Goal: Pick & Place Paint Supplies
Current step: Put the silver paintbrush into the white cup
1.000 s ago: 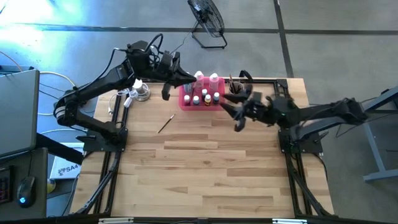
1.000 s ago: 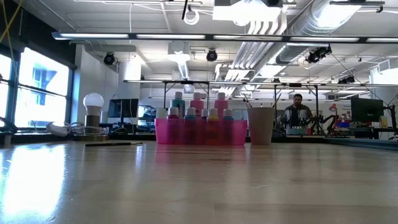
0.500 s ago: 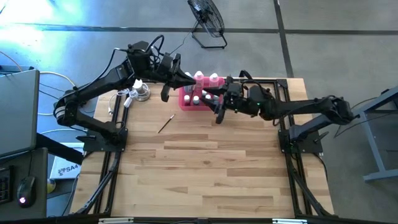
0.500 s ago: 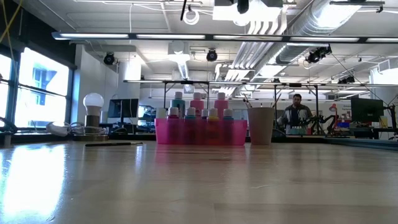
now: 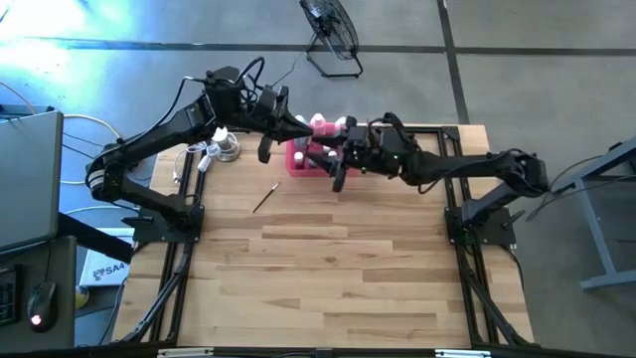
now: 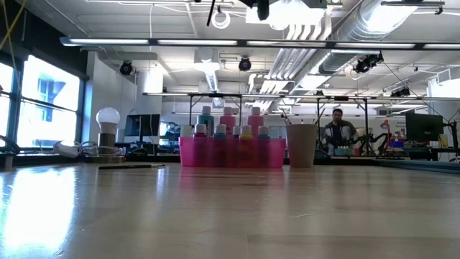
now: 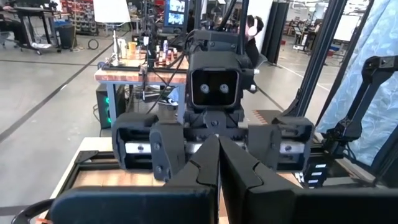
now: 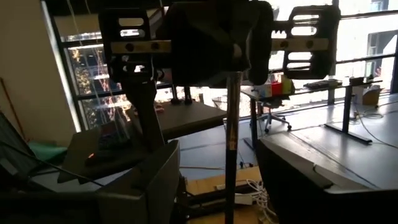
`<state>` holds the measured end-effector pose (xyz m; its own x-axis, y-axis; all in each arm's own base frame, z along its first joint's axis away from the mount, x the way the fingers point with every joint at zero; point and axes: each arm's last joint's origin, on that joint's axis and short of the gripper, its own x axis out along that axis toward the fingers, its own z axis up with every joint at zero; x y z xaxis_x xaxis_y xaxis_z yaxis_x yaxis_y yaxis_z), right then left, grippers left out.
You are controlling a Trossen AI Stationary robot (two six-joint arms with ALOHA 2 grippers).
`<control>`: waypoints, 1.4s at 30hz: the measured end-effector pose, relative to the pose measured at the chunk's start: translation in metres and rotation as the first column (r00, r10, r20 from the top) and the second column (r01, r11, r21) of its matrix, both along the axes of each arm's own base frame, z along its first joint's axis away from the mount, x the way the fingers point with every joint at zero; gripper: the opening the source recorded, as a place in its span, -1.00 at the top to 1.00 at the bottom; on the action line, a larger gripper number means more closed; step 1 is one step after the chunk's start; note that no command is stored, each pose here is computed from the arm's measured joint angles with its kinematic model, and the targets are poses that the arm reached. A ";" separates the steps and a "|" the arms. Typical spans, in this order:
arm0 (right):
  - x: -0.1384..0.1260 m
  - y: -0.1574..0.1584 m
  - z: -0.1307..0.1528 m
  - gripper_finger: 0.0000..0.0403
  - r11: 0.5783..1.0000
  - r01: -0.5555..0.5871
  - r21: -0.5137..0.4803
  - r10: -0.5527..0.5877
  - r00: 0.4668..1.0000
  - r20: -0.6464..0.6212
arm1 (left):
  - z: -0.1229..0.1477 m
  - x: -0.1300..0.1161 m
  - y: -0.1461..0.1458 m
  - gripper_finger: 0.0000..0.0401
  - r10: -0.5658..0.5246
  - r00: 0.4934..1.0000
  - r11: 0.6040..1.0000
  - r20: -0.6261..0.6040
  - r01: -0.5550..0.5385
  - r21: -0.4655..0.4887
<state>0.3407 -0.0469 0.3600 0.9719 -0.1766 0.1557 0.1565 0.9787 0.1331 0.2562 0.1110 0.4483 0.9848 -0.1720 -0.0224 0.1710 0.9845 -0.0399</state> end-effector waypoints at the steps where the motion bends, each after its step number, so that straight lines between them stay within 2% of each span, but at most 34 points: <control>1: 0.003 -0.001 0.000 -0.02 1.000 -0.014 -0.002 0.014 1.000 -0.005 | 0.000 0.000 0.000 1.00 0.004 1.000 1.000 0.000 -0.004 0.000; 7: 0.011 -0.003 0.000 -0.01 0.999 -0.036 -0.007 0.036 0.999 -0.002 | 0.000 0.000 0.000 1.00 0.007 1.000 1.000 -0.003 -0.007 -0.001; 10: 0.011 -0.003 0.001 0.08 0.999 -0.031 -0.025 0.031 1.000 -0.002 | -0.001 0.000 0.000 1.00 0.011 1.000 1.000 -0.009 -0.011 -0.003; 25: 0.011 -0.004 0.002 0.90 0.999 0.002 -0.053 -0.002 1.000 0.010 | -0.002 0.000 0.001 1.00 0.046 0.999 0.999 -0.020 -0.046 0.017; 36: 0.011 -0.003 0.002 0.95 0.999 -0.007 -0.048 0.008 1.000 0.014 | -0.001 0.000 0.000 0.97 0.030 1.000 0.999 -0.008 -0.030 0.015; 39: 0.011 -0.003 0.002 0.95 0.999 -0.013 -0.051 0.014 1.000 0.009 | -0.001 0.000 0.001 0.85 0.037 0.999 0.999 -0.009 -0.037 0.014; 42: 0.011 -0.002 0.001 0.95 0.998 -0.037 -0.055 0.037 0.999 0.004 | -0.001 0.000 0.002 0.65 0.081 0.997 0.997 -0.012 -0.081 0.015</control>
